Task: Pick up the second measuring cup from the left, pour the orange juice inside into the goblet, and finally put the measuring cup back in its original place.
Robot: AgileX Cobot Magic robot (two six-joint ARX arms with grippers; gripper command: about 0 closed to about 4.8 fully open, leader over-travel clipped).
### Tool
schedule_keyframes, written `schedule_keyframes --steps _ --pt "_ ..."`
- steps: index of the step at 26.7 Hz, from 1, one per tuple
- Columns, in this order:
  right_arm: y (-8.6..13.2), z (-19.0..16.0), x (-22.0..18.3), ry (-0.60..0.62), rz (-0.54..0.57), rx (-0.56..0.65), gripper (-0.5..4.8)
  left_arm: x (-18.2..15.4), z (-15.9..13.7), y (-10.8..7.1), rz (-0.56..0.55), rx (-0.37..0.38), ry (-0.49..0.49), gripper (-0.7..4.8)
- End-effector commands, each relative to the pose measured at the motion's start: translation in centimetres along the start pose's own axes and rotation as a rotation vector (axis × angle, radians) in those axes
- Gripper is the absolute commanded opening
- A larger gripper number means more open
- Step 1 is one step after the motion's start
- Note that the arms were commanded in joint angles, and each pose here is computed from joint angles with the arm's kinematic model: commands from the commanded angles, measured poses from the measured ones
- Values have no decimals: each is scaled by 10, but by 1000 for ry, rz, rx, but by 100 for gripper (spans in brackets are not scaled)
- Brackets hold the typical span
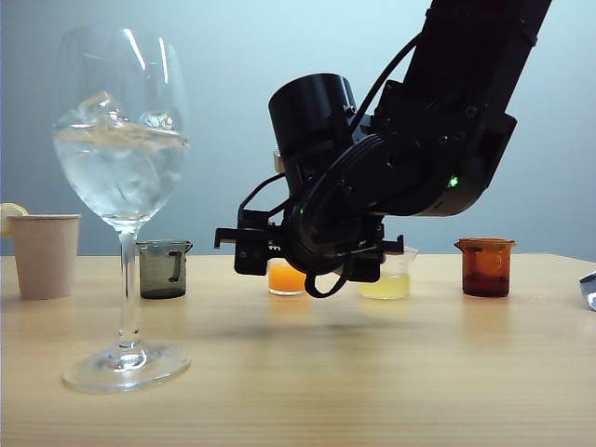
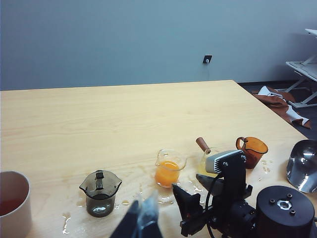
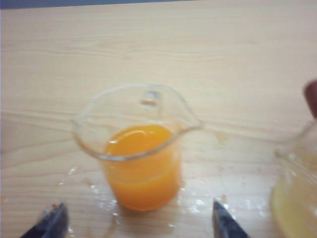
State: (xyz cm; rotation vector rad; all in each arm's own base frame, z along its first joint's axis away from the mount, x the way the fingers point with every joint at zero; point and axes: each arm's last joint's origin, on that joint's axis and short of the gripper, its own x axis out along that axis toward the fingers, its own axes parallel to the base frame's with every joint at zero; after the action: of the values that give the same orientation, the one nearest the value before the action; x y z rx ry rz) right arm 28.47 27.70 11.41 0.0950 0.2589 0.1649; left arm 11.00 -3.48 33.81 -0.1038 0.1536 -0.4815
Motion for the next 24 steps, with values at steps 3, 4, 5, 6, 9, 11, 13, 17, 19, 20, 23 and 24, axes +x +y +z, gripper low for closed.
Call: schedule_keyframes --steps 3,4,5,6,9,11,13,17,19,20,23,24 --pt "4 -3 3 -6 -10 17 379 -1 3 -1 -4 5 -14 -4" --pt "5 -4 5 -6 -10 17 379 -1 3 -1 -4 5 -14 -4" --pt "6 -4 6 -6 -9 17 379 -1 3 -1 -4 5 -14 -4" --pt "7 -4 8 -8 -8 19 379 -1 3 -1 -5 5 -14 -5" --pt "11 -4 12 -14 -6 23 380 -1 3 -1 -7 5 -14 -5" --pt "12 -4 15 -17 -7 25 380 -1 3 -1 -7 5 -14 -4" --pt "13 -4 18 -16 -10 25 380 -1 3 -1 -7 5 -14 -4" --pt "11 -4 24 -20 -18 30 379 -1 3 -1 -7 5 -14 -5" --pt "9 -5 27 -15 -23 28 379 -1 3 -1 -7 5 -14 -4" --pt "7 -6 29 -6 -1 29 378 -1 3 -1 -7 5 -15 -4" --pt "5 -7 34 4 18 31 378 -1 3 -1 -7 5 -15 -4" --pt "5 -8 35 9 27 30 378 -1 3 -1 -7 5 -15 -5"
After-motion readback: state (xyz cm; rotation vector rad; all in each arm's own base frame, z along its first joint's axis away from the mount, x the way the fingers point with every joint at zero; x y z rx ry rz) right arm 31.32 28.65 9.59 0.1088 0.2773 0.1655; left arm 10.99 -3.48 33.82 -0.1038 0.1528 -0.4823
